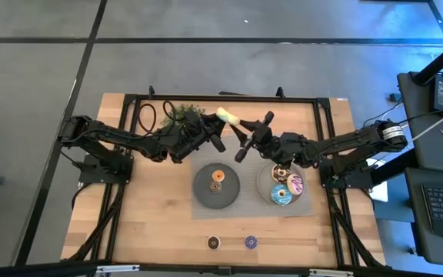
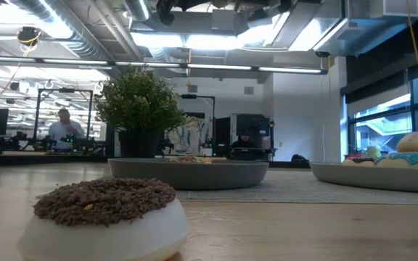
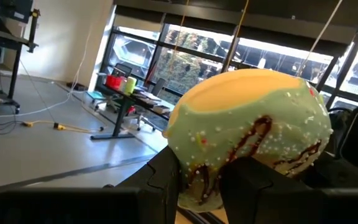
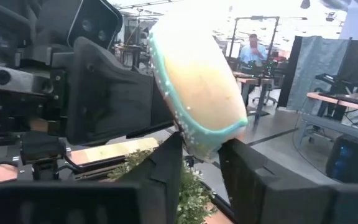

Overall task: Pick & Place donuts
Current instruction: Put the large light blue donut on the light gray plate

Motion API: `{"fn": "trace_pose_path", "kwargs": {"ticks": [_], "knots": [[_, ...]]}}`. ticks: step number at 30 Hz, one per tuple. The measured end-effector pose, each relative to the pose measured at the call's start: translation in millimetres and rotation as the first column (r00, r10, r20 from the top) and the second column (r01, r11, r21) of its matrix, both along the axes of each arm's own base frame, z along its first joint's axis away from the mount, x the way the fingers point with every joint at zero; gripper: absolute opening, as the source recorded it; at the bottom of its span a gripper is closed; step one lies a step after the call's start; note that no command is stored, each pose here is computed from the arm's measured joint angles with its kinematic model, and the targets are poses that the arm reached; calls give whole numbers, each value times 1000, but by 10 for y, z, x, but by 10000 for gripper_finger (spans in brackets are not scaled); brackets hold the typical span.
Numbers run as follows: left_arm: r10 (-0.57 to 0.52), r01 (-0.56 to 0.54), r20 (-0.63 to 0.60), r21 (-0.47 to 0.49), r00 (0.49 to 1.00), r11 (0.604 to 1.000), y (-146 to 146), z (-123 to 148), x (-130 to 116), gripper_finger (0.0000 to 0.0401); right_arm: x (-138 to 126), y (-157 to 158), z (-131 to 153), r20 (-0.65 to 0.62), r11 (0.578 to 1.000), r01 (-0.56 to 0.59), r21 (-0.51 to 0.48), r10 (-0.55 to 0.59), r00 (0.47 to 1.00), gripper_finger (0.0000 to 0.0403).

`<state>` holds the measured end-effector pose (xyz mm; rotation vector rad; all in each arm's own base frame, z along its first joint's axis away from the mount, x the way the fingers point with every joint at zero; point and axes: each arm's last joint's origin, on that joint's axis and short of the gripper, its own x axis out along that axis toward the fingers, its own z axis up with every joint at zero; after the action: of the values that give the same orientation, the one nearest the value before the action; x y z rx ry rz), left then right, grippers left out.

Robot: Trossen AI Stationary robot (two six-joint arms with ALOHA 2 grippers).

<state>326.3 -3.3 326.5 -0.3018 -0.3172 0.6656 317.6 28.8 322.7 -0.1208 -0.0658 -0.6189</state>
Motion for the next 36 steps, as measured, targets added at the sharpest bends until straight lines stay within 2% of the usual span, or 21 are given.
{"fn": "trace_pose_path", "kwargs": {"ticks": [7, 10, 18, 24, 28, 36], "knots": [[-4, 4, -10, 4, 1000, 1000, -12, -6, 2, 90, 0, 2, 0, -2, 1000, -3, -2, 3, 1000, 28], [-6, 6, -10, 4, 1000, 1000, -20, -7, 2, 90, 0, 3, 1, -2, 1000, -6, -4, 6, 1000, 11], [-18, 19, -56, 15, 998, 1000, -25, -39, 11, 96, -1, 2, -2, -4, 1000, 2, 0, -2, 1000, 30], [-29, 31, -75, 35, 997, 999, -61, -20, -7, 146, -4, 2, -6, -15, 1000, 7, -7, -7, 1000, 16], [-28, 31, -114, 29, 993, 999, -124, -37, -27, 182, -15, 6, -13, -22, 998, 55, 0, -55, 998, 19], [-20, 27, -204, 32, 979, 999, -274, -70, -87, 219, -87, -5, 64, -27, 995, 101, -15, -101, 995, 19]]}}
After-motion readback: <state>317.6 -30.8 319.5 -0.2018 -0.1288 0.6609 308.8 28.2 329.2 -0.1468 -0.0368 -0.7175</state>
